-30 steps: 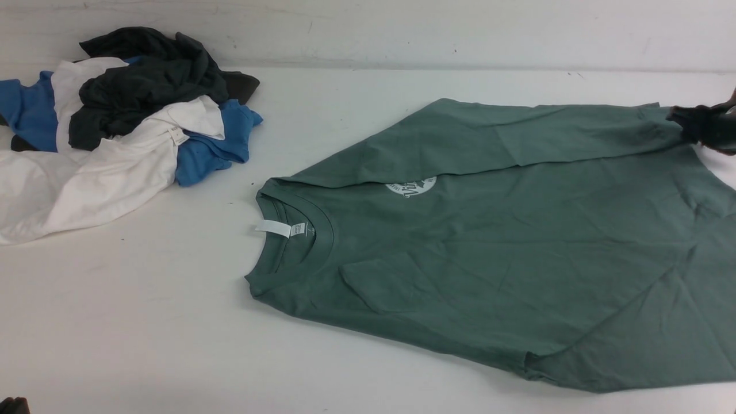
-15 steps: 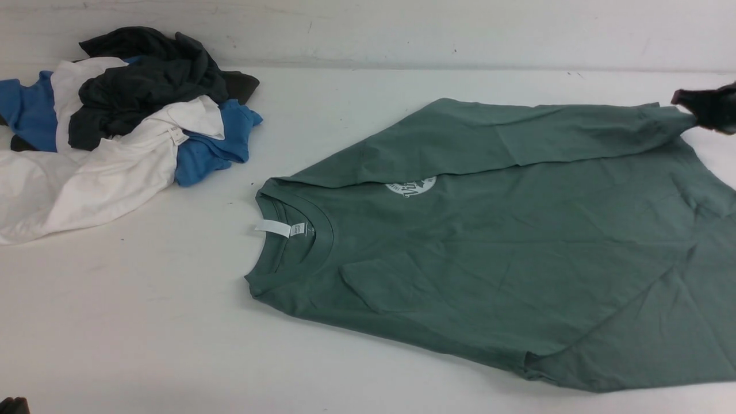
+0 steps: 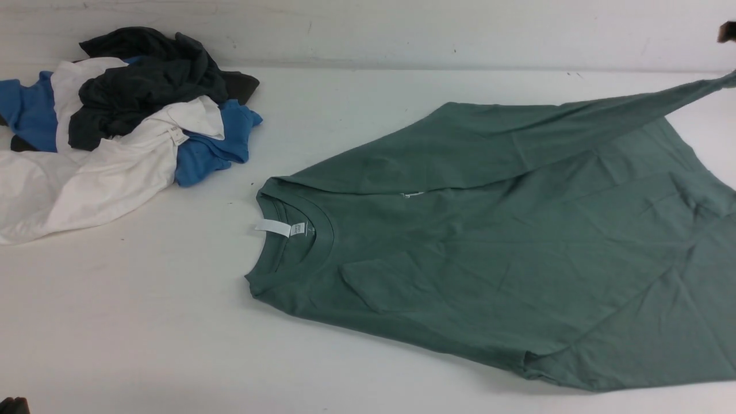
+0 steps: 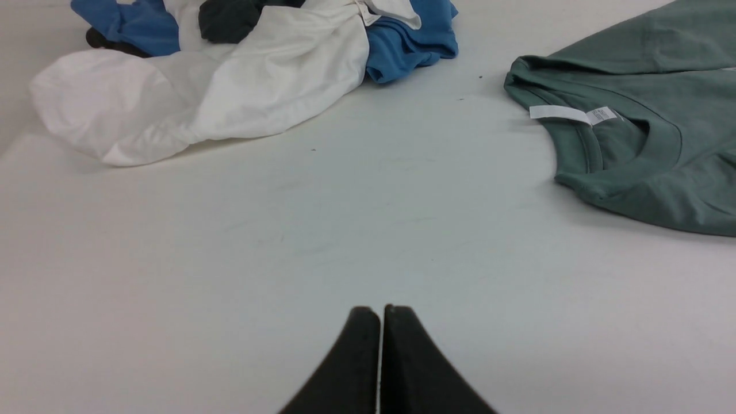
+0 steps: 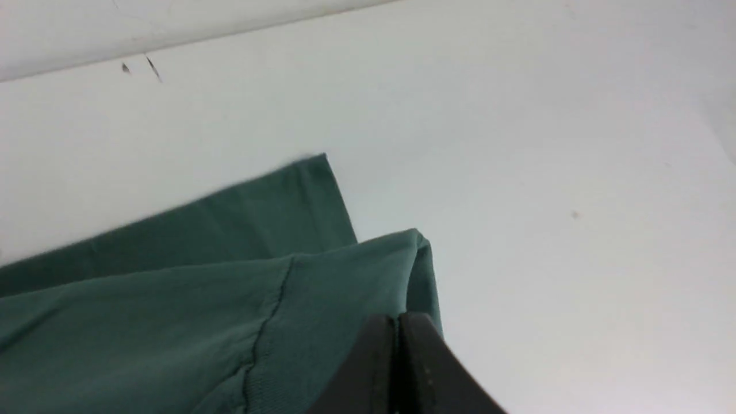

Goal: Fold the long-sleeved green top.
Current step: Drag and drop the cuff with your right arm onto the cuff closest to your right arm

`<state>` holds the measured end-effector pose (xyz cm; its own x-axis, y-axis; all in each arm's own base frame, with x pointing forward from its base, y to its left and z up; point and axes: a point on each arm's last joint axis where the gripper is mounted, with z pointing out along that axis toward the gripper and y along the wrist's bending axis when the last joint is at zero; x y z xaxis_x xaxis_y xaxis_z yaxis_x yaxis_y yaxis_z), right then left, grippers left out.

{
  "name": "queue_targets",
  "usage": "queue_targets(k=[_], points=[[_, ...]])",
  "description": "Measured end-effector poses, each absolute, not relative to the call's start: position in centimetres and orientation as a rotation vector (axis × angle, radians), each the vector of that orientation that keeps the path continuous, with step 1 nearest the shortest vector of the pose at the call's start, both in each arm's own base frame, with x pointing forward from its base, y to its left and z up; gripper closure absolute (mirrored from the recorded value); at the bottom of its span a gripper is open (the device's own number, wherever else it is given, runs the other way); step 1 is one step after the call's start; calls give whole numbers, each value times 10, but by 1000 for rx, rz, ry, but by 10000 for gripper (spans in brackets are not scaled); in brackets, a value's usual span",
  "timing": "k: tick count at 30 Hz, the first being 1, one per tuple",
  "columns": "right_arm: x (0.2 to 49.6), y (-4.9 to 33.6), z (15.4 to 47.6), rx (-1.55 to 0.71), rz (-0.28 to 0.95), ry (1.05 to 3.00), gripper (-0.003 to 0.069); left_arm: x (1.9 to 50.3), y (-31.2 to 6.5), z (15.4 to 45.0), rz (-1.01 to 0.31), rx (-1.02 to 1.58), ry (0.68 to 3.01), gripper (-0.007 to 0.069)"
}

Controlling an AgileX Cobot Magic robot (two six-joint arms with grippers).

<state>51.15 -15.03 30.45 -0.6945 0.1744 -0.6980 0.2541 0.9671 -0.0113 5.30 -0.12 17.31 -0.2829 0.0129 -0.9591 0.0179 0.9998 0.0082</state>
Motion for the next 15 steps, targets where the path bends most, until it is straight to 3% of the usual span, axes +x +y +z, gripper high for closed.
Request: queue_targets(k=[5, 8, 11, 15], points=[[472, -146, 355, 343, -224, 2397, 668, 53, -1, 173, -5, 22, 1858, 629], [444, -141, 363, 362, -251, 2457, 668, 53, -1, 173, -5, 22, 1858, 629], [423, -135, 352, 378, -240, 2544, 668, 53, -1, 173, -5, 22, 1858, 629], [391, -126, 295, 456, -200, 2772, 668, 53, -1, 173, -5, 22, 1858, 629]])
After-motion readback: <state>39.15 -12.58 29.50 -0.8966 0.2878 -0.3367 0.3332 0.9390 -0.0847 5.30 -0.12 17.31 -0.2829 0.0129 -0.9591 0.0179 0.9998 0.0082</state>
